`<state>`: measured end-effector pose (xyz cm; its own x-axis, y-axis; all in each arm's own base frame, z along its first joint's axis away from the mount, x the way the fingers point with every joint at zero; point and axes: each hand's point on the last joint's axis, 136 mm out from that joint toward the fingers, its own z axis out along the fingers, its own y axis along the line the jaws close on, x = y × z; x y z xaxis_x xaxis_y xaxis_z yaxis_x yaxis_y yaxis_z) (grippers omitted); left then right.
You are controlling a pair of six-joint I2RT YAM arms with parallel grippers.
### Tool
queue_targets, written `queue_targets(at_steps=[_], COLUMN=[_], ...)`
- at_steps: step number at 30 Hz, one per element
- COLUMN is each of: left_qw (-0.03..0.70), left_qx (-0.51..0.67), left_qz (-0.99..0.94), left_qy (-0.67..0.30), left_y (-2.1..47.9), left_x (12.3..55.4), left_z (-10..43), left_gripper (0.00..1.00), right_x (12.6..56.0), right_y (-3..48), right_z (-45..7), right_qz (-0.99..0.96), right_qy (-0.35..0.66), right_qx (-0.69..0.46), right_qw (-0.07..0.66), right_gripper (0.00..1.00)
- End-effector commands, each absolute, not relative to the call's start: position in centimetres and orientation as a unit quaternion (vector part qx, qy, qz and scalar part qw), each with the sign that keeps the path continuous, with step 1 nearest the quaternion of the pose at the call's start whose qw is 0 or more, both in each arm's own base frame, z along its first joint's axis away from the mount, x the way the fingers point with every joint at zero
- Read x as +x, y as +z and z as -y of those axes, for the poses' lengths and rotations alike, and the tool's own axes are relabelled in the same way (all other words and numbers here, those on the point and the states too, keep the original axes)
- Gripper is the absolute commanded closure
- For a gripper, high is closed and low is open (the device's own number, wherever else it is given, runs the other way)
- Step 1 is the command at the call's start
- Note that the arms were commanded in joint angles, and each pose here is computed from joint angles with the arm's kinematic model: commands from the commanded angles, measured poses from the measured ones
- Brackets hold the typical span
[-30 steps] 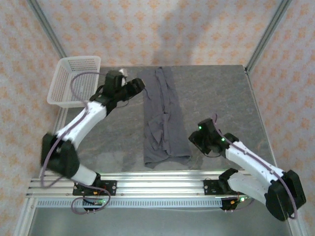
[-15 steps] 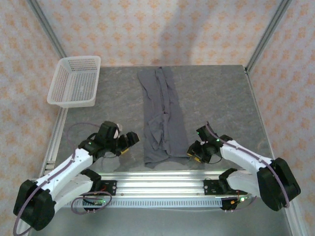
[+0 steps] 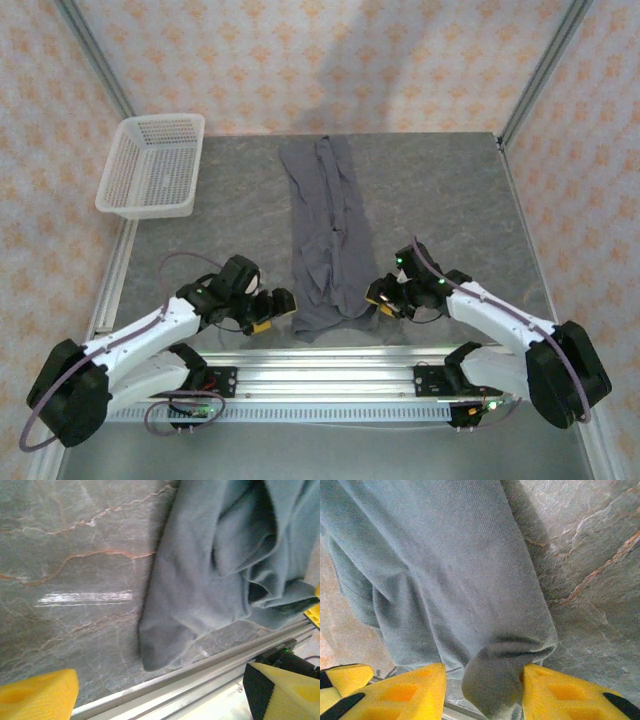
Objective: Fold the inside-out t-shirt
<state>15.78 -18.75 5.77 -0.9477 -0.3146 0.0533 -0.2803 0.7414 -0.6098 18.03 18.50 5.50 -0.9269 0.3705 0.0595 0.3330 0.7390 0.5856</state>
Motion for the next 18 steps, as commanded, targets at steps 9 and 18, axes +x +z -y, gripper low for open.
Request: queue_targets(at_steps=[9,18], left_qw=[0.024,0.02], left_qx=[-0.131,-0.164], left_qz=[-0.939,-0.925], left_qy=[-0.318,-0.342], left_y=[5.5,4.5], left_x=[17.2,18.6], left_z=[21.2,23.0], left_gripper=[0.14,0.44], right_x=[17.4,18.1], right_y=[3.3,3.7], right_z=[-17.0,-18.1], right_qz=[-0.95,-0.945], right_qy=[0.25,0.269], right_qx=[0.185,0.185], right_qw=[0.023,0.02], right_gripper=[0.43,1.0])
